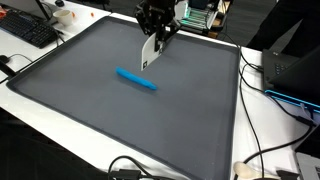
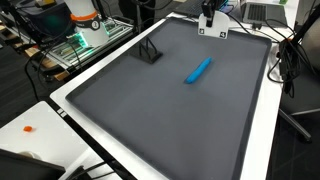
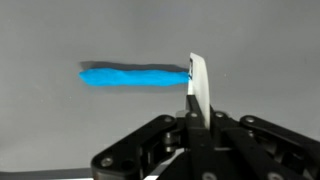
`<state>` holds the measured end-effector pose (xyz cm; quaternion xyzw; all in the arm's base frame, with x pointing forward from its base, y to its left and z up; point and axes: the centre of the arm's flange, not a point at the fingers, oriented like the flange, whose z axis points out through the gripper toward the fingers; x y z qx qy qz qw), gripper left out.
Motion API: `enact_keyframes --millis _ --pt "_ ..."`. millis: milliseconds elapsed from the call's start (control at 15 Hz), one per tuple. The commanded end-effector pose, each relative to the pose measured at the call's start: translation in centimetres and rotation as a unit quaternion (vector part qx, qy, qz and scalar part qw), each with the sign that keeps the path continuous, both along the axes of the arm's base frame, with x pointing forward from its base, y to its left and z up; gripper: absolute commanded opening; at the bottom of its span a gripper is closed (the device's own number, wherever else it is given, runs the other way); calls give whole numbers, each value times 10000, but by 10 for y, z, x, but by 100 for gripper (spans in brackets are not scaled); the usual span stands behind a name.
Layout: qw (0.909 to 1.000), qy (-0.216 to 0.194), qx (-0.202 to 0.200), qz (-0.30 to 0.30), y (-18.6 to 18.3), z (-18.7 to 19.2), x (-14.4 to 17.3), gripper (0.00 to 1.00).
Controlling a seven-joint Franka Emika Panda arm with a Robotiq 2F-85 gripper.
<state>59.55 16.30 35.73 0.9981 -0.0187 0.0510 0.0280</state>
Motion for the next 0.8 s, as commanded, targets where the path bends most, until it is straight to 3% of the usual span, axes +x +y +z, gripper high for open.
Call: enact_keyframes --millis 0,733 --pt "9988 211 -365 259 5 -21 28 1" --pt "9968 479 -550 334 7 -74 46 1"
